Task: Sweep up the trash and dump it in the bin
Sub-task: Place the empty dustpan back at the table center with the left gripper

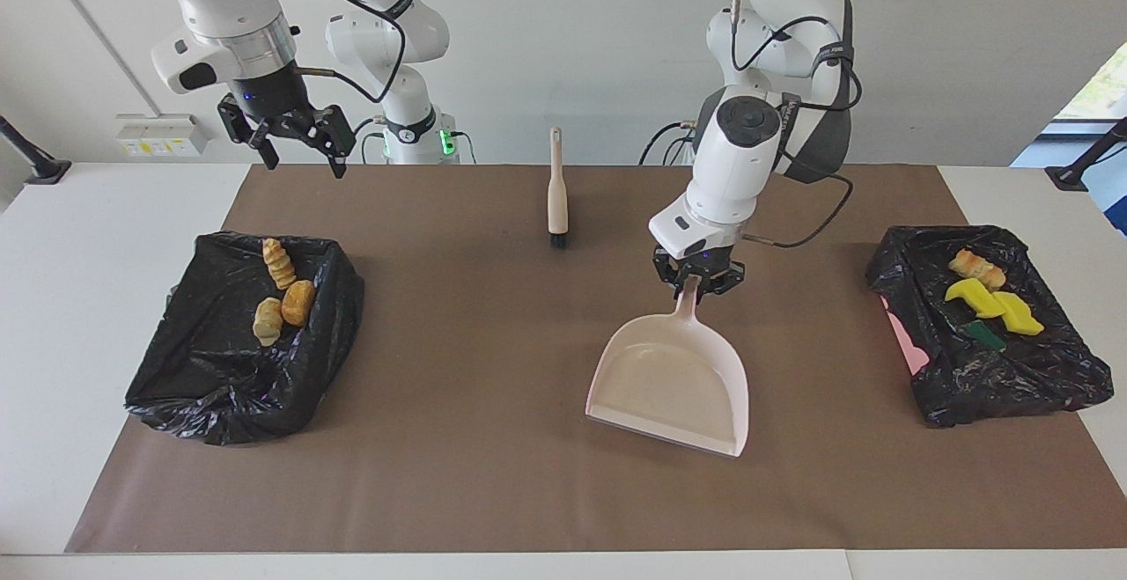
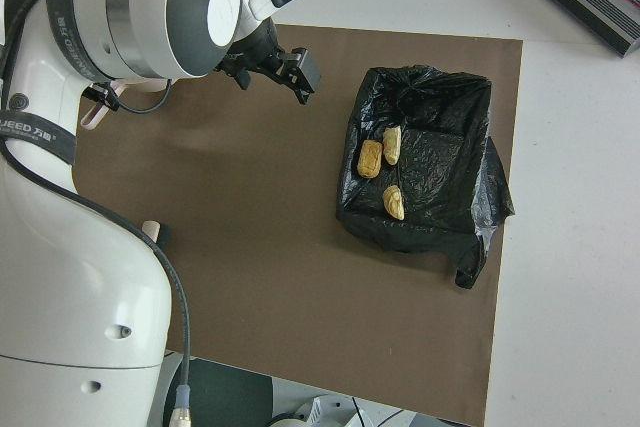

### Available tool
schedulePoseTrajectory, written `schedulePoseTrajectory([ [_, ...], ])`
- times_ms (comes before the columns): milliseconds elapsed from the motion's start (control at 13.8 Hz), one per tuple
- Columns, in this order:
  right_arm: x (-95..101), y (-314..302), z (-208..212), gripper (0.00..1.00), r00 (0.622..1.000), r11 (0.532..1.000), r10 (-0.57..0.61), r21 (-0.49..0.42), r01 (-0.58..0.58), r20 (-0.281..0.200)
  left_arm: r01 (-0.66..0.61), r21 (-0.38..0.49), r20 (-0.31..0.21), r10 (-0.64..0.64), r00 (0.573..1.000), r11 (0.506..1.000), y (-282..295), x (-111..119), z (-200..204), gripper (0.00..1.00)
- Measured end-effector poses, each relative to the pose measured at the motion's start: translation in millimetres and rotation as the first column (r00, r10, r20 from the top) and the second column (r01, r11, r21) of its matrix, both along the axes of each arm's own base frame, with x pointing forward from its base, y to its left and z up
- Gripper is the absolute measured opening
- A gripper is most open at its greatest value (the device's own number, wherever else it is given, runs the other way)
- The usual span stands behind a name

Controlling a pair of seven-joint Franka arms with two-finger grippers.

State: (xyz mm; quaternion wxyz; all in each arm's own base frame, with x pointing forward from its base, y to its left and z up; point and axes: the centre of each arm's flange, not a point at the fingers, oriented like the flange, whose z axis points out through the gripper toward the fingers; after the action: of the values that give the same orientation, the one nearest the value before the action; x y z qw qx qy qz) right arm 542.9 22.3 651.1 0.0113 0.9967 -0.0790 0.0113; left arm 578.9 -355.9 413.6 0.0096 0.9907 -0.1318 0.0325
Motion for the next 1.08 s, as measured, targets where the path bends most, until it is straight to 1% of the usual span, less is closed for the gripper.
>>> schedulePoseTrajectory([
  [217, 0.4, -17.6, 0.5, 1.00, 0.996, 0.996, 0.093, 0.011, -0.093, -0.001, -0.048, -0.001, -0.004, 0.048, 0.999, 0.999, -42.1, -13.7, -15.9, 0.31],
  [361, -0.8, -36.8, 2.0, 1.00, 0.994, 0.994, 0.108, 0.021, -0.108, -0.006, -0.085, 0.003, -0.009, 0.085, 0.996, 0.996, -74.3, -17.0, -37.1, 0.31],
  [506, -1.1, -43.3, 3.4, 1.00, 0.994, 0.994, 0.109, 0.024, -0.108, -0.008, -0.091, 0.015, -0.020, 0.091, 0.996, 0.996, -97.9, -23.2, -60.0, 0.31],
  [578, -0.9, -41.4, 4.1, 1.00, 0.994, 0.993, 0.112, 0.024, -0.112, -0.006, -0.090, 0.019, -0.022, 0.091, 0.996, 0.996, -104.1, -25.3, -66.4, 0.31],
  [867, -0.8, -24.1, 2.9, 1.00, 0.991, 0.991, 0.134, 0.024, -0.134, -0.009, -0.094, 0.023, -0.021, 0.094, 0.995, 0.995, -105.1, -25.6, -67.1, 0.31],
  [939, -1.3, -18.1, 2.2, 1.00, 0.991, 0.991, 0.134, 0.025, -0.134, -0.010, -0.096, 0.027, -0.023, 0.097, 0.995, 0.995, -103.8, -25.1, -67.6, 0.36],
  [1083, -3.5, -2.4, 1.5, 1.00, 0.991, 0.991, 0.135, 0.025, -0.134, -0.013, -0.102, 0.041, -0.019, 0.103, 0.995, 0.994, -98.1, -21.3, -67.7, 0.60],
])
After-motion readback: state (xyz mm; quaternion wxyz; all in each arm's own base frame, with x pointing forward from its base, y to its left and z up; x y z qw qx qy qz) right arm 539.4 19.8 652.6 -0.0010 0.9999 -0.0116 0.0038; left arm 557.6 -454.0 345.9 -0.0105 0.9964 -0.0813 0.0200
